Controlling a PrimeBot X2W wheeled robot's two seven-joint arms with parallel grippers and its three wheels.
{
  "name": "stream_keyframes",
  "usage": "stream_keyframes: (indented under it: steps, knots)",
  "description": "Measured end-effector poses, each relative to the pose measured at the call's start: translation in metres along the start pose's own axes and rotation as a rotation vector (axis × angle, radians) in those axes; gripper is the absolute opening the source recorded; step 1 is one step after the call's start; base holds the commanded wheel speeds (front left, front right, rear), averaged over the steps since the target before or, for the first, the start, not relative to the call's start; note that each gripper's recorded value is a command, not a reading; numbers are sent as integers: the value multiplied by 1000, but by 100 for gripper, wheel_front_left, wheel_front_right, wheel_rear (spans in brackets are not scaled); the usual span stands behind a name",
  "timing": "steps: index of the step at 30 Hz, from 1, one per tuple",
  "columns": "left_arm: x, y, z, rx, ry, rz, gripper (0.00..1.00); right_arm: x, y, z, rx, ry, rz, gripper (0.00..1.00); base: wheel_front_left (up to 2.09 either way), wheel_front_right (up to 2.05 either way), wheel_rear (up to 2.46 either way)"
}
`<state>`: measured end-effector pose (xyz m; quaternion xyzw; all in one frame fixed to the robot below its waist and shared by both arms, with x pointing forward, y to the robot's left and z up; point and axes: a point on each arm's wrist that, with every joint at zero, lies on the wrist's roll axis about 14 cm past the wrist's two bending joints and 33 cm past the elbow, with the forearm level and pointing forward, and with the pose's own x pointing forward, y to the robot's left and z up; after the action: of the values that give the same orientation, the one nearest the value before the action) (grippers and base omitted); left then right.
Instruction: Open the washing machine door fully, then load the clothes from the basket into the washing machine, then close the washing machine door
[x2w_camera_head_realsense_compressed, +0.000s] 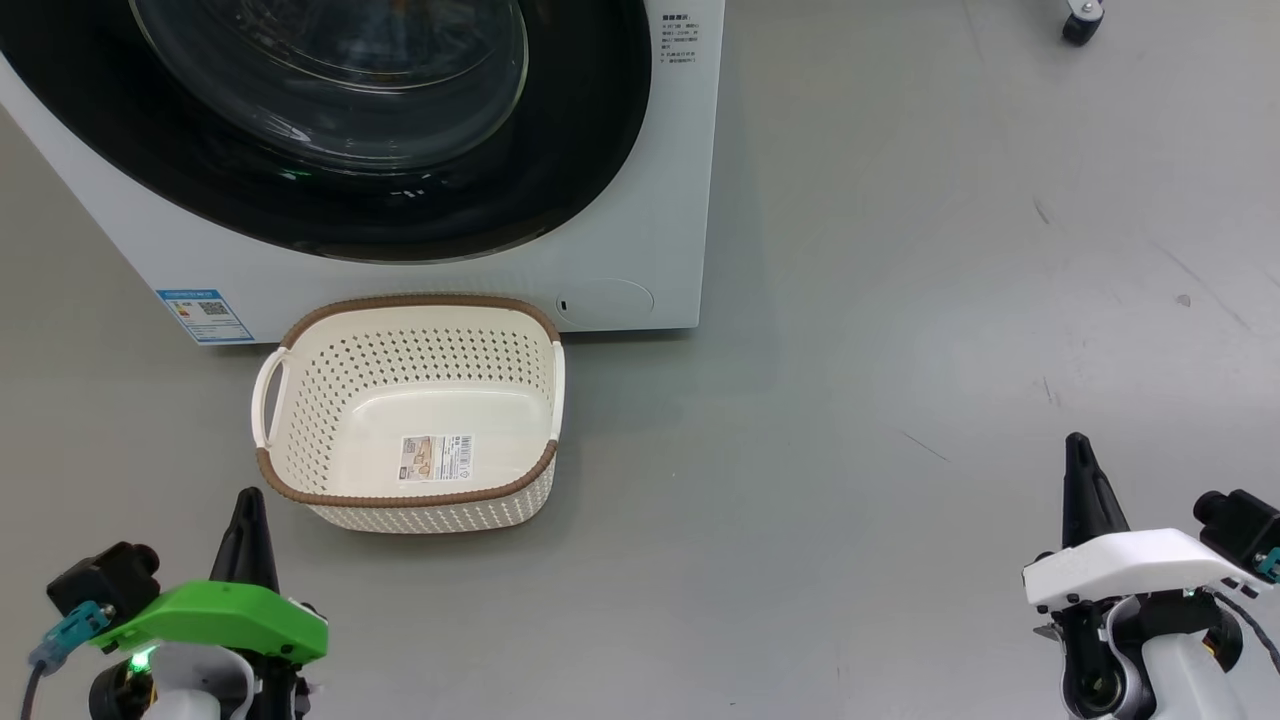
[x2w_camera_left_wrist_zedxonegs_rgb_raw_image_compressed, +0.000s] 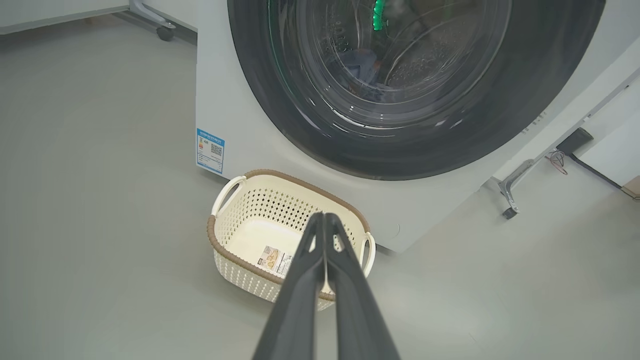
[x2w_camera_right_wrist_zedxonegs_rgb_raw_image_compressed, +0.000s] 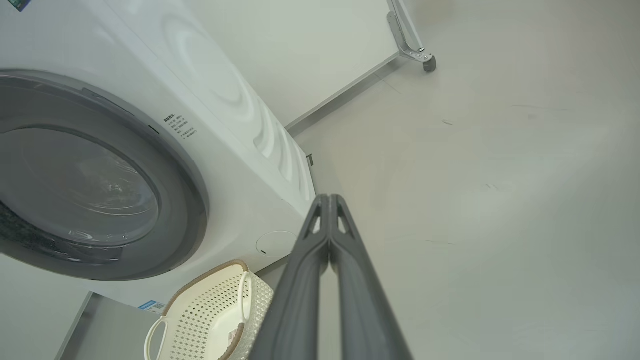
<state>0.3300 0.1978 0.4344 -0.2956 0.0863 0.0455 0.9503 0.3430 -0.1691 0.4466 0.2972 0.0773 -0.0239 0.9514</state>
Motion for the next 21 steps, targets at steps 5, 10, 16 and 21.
stream_keyframes:
  steps: [5,10,16,21]
  knots:
    - [3,-1,2,-70,-1,7,0,4,-1,5,68,-7,-4,0,0,0,0]
    - [6,-4,5,-138,-7,4,0,4,-5,5,136,-1,-21,0,0,0,0]
    - [8,-5,5,-216,0,5,0,7,-5,8,218,0,-22,0,0,0,0]
    - [12,-8,8,-282,-2,-2,0,8,-9,10,285,2,-34,0,0,0,0]
